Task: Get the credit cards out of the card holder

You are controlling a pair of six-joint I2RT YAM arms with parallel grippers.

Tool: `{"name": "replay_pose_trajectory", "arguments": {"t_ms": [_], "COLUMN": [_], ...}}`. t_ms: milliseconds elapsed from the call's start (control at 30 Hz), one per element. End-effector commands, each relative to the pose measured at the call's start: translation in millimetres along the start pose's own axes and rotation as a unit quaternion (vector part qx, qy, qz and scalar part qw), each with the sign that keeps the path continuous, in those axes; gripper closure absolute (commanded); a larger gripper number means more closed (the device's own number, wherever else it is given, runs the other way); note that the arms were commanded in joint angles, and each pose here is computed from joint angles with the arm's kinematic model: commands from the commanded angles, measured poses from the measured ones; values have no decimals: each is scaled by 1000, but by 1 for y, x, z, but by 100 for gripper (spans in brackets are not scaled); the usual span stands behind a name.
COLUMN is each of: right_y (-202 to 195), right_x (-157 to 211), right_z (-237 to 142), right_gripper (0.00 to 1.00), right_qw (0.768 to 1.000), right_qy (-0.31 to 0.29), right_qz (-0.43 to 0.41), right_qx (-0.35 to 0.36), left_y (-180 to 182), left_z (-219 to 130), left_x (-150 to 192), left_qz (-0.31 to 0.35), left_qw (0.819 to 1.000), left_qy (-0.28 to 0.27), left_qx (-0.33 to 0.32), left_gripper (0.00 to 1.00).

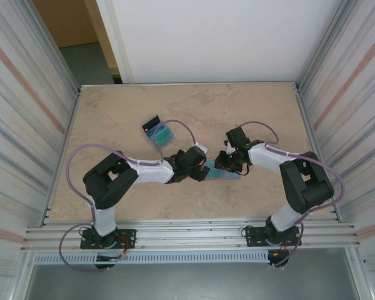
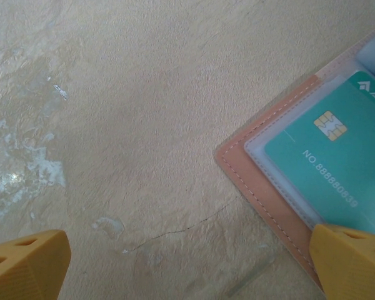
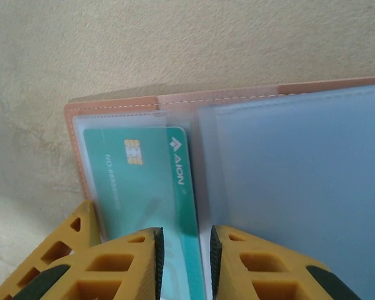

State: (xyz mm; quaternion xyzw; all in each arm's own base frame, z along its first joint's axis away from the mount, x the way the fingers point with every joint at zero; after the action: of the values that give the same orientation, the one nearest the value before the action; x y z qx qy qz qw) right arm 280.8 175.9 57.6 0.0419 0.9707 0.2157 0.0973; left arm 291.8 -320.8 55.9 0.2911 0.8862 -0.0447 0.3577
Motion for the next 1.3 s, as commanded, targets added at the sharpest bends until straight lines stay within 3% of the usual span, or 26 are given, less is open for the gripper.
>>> {"name": "replay_pose_trajectory", "arguments": {"t_ms": [0,1267], "right_y": [10,1], "right_x": [-7,2], "right_z": [-2,20], "right_gripper": [73,68], "right_qw": [1000,999], "right_qy": [-7,31], "right_qz": [-12,2], "right_qx": [-2,27], "left_y": [1,6], "left_z": [3,5], "left_x": [4,6], "left_qz": [3,11], "left_qw": [1000,999], "left_qy": [13,29], "left_qx": [-12,-34], "left_gripper": [1,1]}}
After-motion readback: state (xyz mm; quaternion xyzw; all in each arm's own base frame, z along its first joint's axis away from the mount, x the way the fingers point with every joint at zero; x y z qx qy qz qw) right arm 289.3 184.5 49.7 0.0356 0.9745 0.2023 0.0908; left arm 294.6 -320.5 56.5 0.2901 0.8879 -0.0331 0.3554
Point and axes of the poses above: each hand's point on the last joint's axis, 136 mm out from that joint toward the fingers, its own z axis out along the fingers, its own y axis along the line the jaws close on, x = y × z, the point moved 3 cm from there along -z, back along the fingers, and after that the axes turned 1 degree about -z, right-handed, at the moved point
